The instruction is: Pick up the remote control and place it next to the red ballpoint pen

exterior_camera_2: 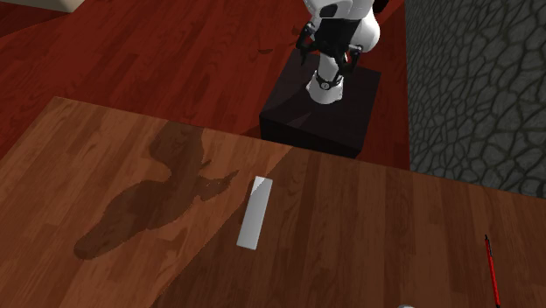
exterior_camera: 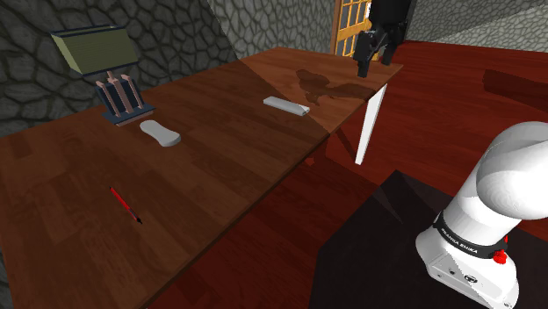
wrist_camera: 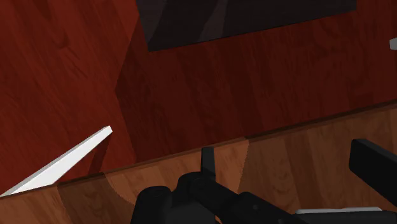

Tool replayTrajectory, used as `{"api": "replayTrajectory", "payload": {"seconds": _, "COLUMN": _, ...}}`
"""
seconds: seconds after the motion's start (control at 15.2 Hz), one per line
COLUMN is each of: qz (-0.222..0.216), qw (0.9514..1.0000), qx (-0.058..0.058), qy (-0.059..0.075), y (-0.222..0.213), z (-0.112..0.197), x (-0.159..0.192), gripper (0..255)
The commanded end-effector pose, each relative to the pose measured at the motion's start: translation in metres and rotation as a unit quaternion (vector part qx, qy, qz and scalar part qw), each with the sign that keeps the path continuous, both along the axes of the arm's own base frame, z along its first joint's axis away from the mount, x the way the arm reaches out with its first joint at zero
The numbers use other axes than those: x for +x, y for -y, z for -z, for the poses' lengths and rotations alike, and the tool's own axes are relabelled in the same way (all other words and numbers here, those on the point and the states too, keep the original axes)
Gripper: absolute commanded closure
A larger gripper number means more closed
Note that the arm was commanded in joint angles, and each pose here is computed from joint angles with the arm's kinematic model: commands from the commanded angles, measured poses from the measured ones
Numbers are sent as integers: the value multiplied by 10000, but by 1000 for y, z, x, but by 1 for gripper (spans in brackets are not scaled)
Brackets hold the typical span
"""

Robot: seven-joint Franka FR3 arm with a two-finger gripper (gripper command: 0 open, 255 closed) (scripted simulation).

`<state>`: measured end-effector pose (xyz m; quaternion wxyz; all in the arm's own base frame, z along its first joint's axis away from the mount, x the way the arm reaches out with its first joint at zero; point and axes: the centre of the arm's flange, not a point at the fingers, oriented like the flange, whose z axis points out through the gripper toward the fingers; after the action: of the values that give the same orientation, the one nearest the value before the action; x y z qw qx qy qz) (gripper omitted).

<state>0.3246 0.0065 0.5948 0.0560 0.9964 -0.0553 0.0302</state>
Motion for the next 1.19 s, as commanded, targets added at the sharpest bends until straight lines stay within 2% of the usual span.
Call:
{"api": "replayTrajectory", "payload": {"seconds": 0.0, "qz": 0, "qw": 10000, "qx": 0, "qy": 0, "y": 0, "z": 0, "x": 0, "gripper": 0}}
{"api": "replayTrajectory", "payload": {"seconds": 1.12, "qz": -214, "qw": 9990, "qx": 358, "qy": -157, "y": 41, "z": 99, "x": 203, "gripper": 0}}
